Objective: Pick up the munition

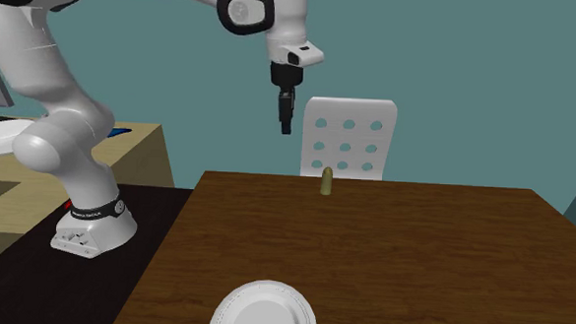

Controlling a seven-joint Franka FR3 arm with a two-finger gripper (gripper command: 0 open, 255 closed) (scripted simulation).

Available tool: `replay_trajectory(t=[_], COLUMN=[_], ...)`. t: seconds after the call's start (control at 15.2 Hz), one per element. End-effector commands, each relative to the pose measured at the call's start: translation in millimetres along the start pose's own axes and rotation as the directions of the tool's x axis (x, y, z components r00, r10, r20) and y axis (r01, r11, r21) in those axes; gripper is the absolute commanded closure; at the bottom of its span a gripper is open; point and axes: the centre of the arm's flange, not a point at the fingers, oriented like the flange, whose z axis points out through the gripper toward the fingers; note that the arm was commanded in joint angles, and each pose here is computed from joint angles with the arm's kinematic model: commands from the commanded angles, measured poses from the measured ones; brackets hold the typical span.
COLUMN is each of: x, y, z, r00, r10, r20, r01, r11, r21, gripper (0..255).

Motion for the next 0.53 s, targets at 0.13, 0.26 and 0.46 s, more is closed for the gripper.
replay_trajectory(t=[0.13, 0.26, 0.46], x=[39, 56, 81], y=[-23, -34, -51], z=[42, 62, 93], r00=[0.998, 0.996, 0.992], r10=[-0.04, -0.059, -0.088], r20=[0.042, 0.063, 0.095], r01=[0.04, 0.061, 0.091], r11=[0.999, 0.998, 0.995], r21=[-0.016, -0.024, -0.034], gripper=[0, 0, 0])
